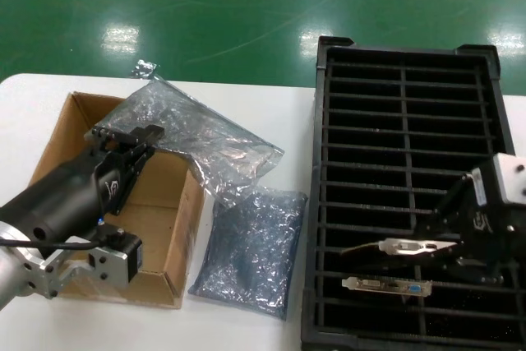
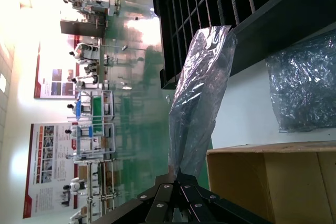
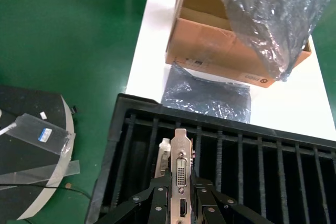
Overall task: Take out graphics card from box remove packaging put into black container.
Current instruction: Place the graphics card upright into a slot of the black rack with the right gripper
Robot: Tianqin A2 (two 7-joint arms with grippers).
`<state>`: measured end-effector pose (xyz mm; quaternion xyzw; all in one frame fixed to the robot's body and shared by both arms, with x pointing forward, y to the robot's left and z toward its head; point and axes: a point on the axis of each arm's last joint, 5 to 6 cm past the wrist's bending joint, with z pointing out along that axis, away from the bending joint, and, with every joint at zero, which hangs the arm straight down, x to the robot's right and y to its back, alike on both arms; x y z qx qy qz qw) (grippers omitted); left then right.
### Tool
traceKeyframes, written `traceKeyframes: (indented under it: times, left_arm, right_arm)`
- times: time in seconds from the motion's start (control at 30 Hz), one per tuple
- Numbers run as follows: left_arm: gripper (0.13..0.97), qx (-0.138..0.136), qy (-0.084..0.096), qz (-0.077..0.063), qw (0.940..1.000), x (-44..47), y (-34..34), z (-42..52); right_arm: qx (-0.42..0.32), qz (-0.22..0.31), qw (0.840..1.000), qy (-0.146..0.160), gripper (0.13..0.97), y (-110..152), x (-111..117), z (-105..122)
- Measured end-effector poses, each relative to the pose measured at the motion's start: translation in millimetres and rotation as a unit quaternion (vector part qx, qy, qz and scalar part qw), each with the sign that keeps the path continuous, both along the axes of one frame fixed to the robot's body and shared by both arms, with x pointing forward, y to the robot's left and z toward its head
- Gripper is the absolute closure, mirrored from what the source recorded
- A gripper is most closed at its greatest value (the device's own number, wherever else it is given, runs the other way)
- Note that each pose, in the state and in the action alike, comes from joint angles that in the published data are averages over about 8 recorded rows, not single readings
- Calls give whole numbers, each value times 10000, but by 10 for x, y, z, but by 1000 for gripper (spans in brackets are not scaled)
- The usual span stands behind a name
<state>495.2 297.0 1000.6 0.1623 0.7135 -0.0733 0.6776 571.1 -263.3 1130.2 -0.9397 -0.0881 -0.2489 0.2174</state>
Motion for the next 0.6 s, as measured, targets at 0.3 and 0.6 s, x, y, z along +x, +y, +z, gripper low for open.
traceKeyframes:
  times: [0.3,0.6]
  left_arm:
    - [959,0,0,0,10000,0,0,0]
    - [959,0,0,0,10000,0,0,0]
  right_arm:
    - [-86,-182,9998,55,904,42,112,15]
    - [-152,-236,9995,143,904,37,106,1]
